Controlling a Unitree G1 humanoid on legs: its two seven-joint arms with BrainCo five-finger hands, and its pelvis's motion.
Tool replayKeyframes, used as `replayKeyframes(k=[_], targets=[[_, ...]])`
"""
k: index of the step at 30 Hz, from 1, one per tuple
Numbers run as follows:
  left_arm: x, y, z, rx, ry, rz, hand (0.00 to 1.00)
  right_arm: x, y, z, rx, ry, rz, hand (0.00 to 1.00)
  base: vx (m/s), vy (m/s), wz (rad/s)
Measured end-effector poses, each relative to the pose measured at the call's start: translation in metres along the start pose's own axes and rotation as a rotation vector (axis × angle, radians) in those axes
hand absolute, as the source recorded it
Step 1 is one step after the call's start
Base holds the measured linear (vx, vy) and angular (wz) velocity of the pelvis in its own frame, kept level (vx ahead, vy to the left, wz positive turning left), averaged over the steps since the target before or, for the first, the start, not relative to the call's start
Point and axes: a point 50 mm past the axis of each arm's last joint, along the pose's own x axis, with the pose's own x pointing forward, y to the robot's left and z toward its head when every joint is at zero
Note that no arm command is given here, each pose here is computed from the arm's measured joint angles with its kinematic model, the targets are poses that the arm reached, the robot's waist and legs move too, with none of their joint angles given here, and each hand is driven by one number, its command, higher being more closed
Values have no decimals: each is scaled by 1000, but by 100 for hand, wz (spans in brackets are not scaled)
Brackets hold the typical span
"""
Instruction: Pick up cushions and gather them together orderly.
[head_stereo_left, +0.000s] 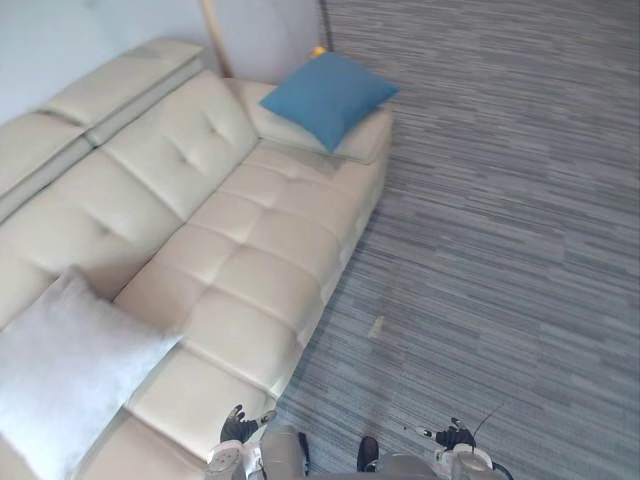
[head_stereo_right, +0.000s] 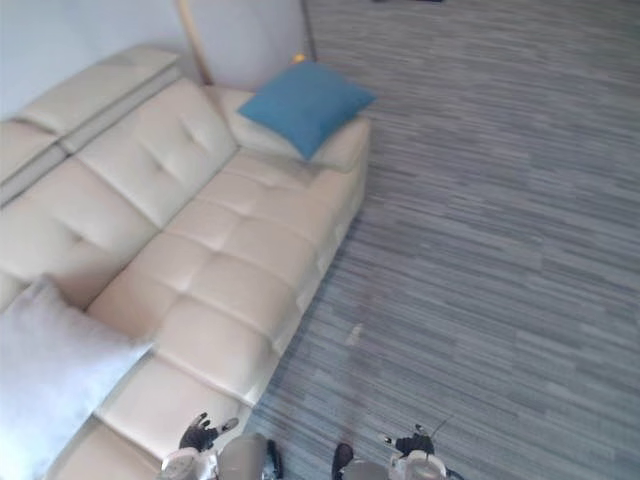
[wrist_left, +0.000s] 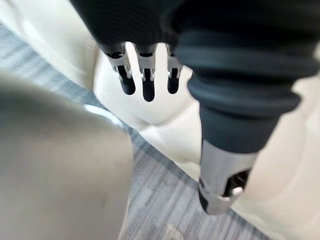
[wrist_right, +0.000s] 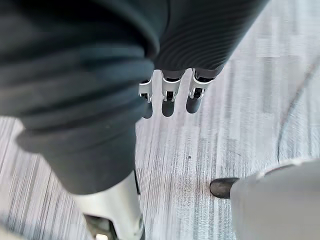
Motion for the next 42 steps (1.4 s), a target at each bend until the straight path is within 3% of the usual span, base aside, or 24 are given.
replayKeyframes(k=[8,17,30,33,42], targets=[[2,7,-3,60,37,3,0,-2,3,-1,12,-16,13,0,334,93,-75],[6,5,5,154,33,-21,0,4,4,21,-17,-58,21,0,417,-228,-7],[6,-7,29,74,-89,-32,0,2,20,25,8,-62,41,0,475,-76,-3],[7,1,30,82,-89,-15,0,0,29,20,-4,-47,65,0,575,166,-17],[6,14,12,101,-4,15,0,-1,14,2,-52,-10,50,0,456,85,36]])
